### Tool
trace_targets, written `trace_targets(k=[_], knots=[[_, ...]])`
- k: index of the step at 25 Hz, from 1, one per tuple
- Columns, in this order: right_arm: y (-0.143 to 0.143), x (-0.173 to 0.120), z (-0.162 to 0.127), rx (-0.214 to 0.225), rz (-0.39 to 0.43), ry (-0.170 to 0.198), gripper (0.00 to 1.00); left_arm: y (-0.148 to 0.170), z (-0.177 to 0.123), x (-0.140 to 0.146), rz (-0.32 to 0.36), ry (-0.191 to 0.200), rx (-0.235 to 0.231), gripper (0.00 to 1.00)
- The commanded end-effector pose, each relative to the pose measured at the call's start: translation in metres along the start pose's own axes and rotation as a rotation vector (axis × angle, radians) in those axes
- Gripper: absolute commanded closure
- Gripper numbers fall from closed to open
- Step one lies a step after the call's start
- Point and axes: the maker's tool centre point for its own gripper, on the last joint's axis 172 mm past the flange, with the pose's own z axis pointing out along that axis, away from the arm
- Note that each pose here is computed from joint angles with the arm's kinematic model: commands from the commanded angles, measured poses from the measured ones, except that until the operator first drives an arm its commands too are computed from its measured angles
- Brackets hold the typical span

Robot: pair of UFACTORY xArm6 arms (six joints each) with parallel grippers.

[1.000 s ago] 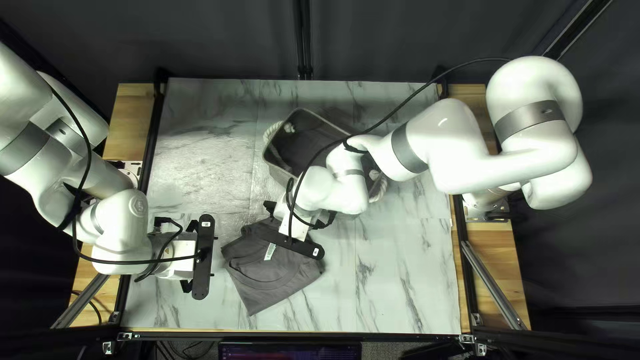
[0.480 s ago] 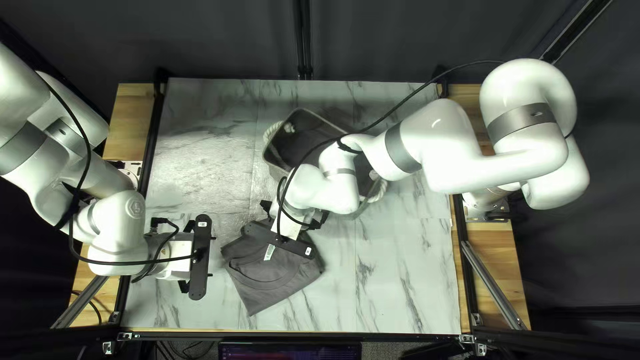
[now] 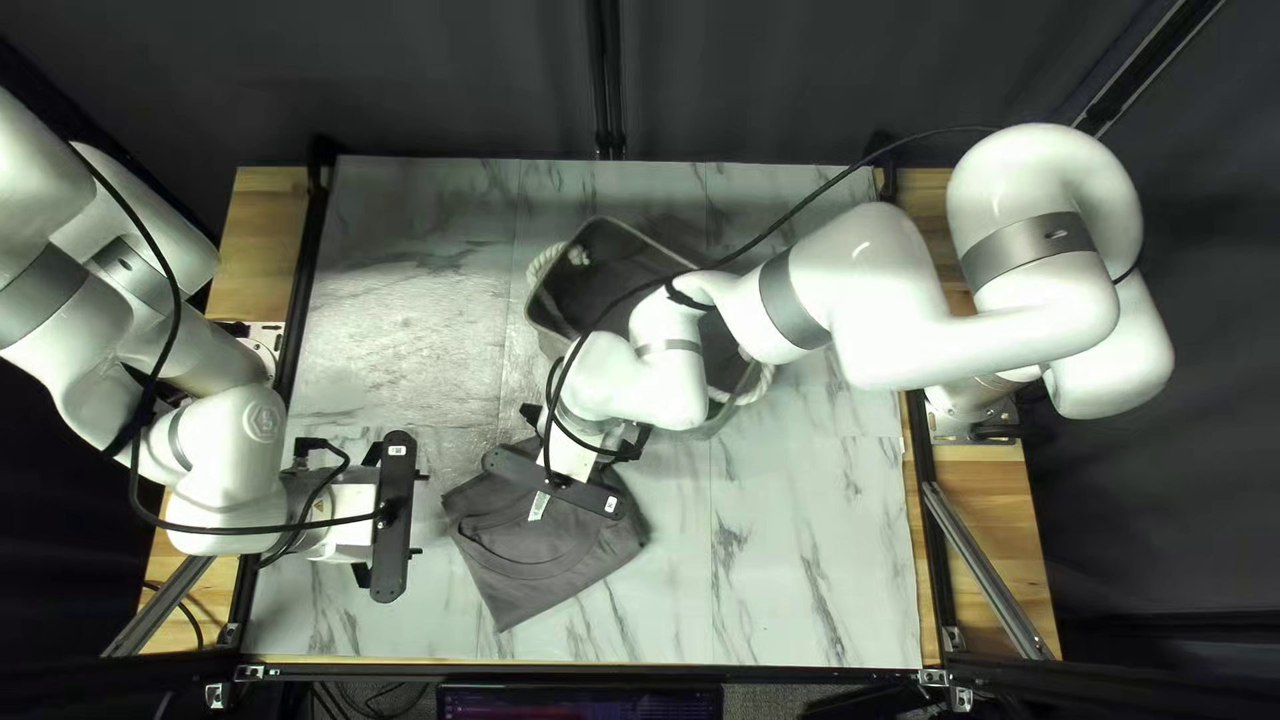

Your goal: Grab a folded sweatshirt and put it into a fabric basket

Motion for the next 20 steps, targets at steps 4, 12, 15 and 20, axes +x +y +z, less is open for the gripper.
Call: trace_targets(k=[4,12,15,20], knots=[[0.0,0.001,0.001,0.021,-0.005,-0.002,1.0,0.0,-0.002,-0.001,-0.002,0.01,0.004,0.0],[-0.004,0.014,-0.021,0.017,-0.023,-0.012,1.0,-0.001,-0.003,-0.003,-0.006,0.016,0.007,0.0],[-0.007,0.02,-0.028,0.016,-0.031,-0.024,1.0,-0.002,-0.004,-0.003,-0.009,0.015,0.007,0.0],[-0.014,0.021,-0.031,0.013,-0.034,-0.038,1.0,-0.004,-0.004,-0.001,-0.014,0.013,0.003,0.0]])
